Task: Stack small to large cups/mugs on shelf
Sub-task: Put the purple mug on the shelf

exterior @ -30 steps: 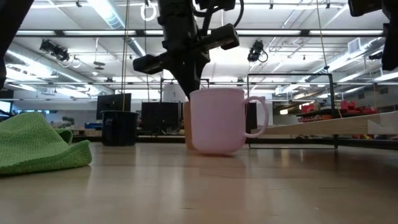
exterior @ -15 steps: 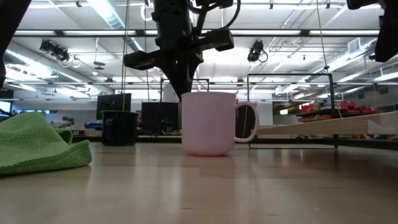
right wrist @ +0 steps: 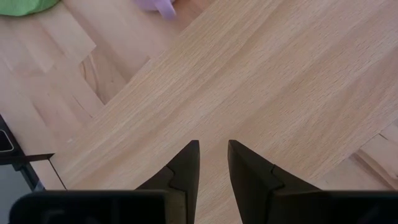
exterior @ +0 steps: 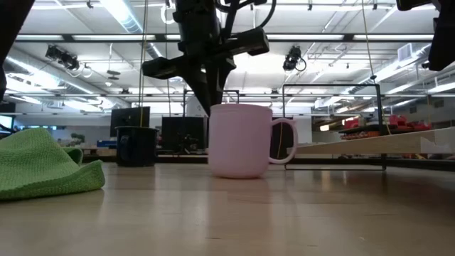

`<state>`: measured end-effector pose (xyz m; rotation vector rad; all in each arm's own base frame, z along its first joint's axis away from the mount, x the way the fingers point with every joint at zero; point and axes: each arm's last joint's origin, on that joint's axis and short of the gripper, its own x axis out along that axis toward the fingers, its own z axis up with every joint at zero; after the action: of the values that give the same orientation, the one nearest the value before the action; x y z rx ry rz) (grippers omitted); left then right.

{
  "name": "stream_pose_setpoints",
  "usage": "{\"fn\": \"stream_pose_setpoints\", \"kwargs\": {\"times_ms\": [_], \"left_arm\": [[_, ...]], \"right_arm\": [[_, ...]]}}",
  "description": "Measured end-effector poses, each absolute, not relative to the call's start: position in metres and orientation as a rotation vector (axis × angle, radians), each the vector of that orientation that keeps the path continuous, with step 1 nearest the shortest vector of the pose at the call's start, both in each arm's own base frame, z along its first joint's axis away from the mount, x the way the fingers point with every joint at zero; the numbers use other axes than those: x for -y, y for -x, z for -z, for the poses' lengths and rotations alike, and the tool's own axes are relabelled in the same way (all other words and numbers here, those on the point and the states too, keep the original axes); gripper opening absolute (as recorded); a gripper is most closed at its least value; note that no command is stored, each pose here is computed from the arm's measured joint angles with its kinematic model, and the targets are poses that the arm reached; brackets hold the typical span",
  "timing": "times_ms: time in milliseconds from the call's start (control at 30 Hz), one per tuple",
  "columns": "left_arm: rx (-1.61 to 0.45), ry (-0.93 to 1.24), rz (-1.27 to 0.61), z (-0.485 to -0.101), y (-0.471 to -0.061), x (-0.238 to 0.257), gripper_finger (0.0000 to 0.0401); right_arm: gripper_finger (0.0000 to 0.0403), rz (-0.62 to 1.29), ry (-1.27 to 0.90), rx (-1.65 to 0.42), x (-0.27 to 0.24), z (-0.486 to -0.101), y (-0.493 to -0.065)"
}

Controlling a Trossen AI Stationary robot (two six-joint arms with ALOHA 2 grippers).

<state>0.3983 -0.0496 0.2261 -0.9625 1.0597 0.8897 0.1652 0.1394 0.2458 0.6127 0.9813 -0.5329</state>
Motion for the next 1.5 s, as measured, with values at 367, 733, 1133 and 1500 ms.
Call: {"fn": "stream_pose_setpoints", "kwargs": {"times_ms": [367, 733, 1133, 1500], "left_arm": [[-1.000, 0.961, -0.792, -0.229, -0.408, 0.052, 0.0047], [-1.015, 0.924, -0.761, -0.229, -0.408, 0.054, 0.0056], [-1.012, 0.906, -0.736, -0.239, -0.403, 0.054, 0.0083], [-1.039, 0.801, -0.678, -0.268, -0.383, 0.048, 0.0095]], "right_arm": [[0.0091, 0.531, -0.615, -0.980, -0.140, -0.246, -0.165], [0.0091, 0.528, -0.619, -0.977, -0.140, -0.246, -0.166], [0.0091, 0.519, -0.633, -0.969, -0.141, -0.247, -0.167], [0.0091, 0.494, -0.681, -0.928, -0.139, -0.260, -0.178]]}}
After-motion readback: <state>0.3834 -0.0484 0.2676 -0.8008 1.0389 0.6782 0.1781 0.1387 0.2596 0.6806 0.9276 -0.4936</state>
